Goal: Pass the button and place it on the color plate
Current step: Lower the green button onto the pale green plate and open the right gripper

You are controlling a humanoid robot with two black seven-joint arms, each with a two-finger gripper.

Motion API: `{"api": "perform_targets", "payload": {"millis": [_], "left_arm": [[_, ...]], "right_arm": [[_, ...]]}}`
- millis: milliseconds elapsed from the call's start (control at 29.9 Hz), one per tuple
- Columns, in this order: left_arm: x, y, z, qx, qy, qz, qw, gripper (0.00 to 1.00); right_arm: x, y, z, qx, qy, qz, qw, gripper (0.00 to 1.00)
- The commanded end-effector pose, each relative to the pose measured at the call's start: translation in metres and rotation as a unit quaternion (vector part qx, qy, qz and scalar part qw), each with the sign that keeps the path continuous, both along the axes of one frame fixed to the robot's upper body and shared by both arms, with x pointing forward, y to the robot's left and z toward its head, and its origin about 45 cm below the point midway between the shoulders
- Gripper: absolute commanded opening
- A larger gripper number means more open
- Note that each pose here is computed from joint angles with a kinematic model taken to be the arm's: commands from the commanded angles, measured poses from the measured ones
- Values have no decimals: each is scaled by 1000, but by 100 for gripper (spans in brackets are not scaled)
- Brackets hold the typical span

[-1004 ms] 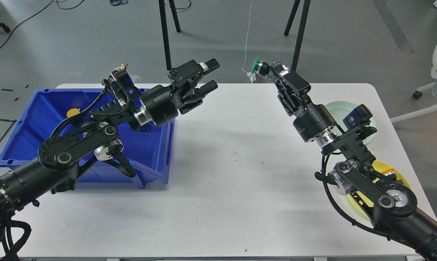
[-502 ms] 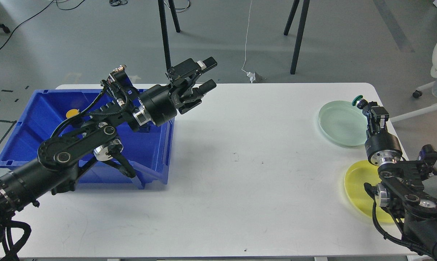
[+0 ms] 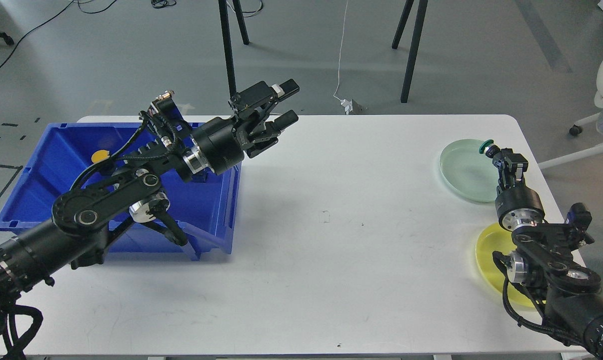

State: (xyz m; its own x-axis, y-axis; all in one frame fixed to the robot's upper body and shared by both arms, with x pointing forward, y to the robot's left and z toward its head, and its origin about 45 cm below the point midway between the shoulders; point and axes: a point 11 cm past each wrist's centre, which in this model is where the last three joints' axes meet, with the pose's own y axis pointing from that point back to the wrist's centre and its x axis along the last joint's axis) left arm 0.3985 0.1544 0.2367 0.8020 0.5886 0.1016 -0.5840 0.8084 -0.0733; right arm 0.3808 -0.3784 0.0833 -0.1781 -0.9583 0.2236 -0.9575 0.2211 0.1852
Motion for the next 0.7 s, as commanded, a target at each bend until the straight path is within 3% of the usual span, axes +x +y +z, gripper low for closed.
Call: {"api": "perform_targets", "payload": {"millis": [0, 502, 669], "left_arm": [[0, 0, 0, 0, 0, 0, 1000, 85], [0, 0, 0, 0, 0, 1, 1000, 85], [0, 0, 0, -1, 0, 1, 1000, 85]], "right_arm": [[2, -1, -6, -3, 12, -10, 1000, 24], [6, 13, -8, 0, 15, 4, 1000, 32], [7, 14, -7, 1, 14, 4, 1000, 38]]}}
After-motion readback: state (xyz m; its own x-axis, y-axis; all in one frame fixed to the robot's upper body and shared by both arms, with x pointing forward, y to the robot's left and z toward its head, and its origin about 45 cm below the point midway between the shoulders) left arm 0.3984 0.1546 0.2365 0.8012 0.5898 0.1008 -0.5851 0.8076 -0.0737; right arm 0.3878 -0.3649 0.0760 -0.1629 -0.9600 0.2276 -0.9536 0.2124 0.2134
